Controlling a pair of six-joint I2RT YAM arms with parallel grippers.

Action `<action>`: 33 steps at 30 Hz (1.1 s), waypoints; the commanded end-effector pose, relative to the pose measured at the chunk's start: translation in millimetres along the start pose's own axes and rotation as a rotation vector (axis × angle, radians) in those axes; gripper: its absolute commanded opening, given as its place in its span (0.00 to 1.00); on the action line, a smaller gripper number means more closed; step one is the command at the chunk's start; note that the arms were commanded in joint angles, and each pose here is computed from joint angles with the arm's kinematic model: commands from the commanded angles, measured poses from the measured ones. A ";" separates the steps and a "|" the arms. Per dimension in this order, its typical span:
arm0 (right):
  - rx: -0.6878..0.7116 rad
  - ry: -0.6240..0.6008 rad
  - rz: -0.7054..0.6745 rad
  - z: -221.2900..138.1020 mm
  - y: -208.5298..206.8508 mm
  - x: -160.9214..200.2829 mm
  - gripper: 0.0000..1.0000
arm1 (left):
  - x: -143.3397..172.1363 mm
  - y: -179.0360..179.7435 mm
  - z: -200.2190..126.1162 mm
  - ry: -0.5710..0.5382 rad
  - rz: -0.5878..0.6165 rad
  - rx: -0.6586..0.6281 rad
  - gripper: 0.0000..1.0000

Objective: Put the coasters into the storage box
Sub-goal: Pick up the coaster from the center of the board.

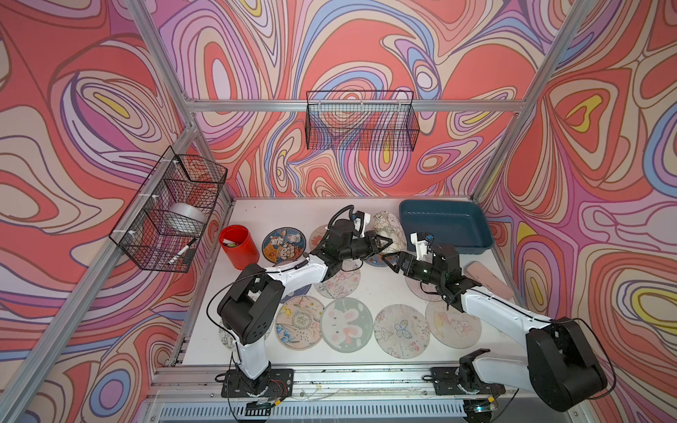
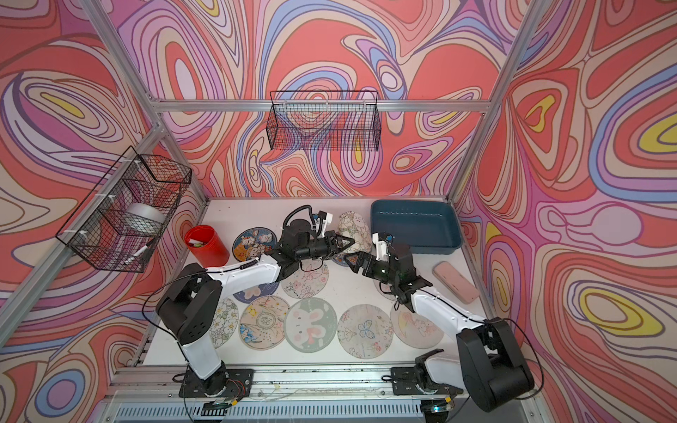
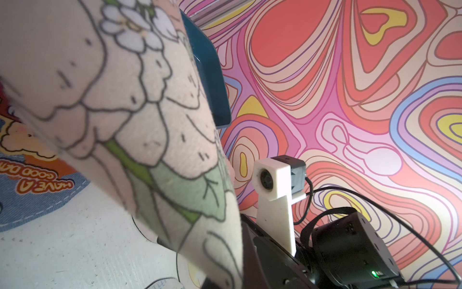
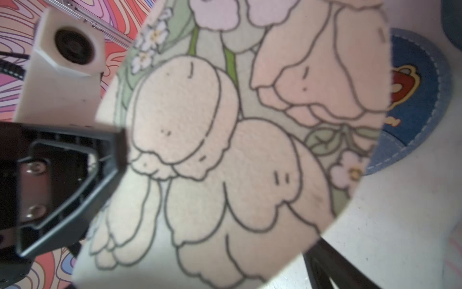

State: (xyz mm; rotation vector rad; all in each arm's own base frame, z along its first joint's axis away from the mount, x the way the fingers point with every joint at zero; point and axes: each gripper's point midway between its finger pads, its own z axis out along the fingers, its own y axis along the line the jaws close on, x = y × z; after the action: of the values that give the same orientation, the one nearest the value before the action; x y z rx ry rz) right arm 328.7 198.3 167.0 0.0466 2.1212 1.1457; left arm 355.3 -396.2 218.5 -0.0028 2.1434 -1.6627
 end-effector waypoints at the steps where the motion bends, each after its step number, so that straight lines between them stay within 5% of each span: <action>1: -0.096 -0.058 -0.050 -4.9 26.1 -15.0 0.98 | -0.1 2.1 -3.1 -0.002 0.004 -0.004 0.00; 17: -0.145 -0.193 -0.086 -14.9 50.3 -49.2 0.97 | 10.7 19.3 -2.6 0.032 -0.006 -0.078 0.00; 24: -0.079 -0.229 -0.043 -9.0 37.3 -59.7 0.89 | 13.7 17.0 -3.5 0.035 -0.007 -0.070 0.00; 26: -0.048 -0.239 -0.036 -9.1 32.1 -61.9 0.81 | 14.1 16.8 -4.1 0.035 -0.006 -0.069 0.00; 33: 0.038 -0.263 -0.065 -11.5 24.3 -72.1 0.19 | 16.2 18.0 -4.2 0.043 -0.004 -0.072 0.00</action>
State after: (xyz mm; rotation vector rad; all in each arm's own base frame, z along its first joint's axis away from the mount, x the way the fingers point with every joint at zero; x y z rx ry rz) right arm 359.9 183.8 217.7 0.1402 1.9204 1.0686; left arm 350.0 -389.9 189.7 -0.0297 2.2535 -1.5771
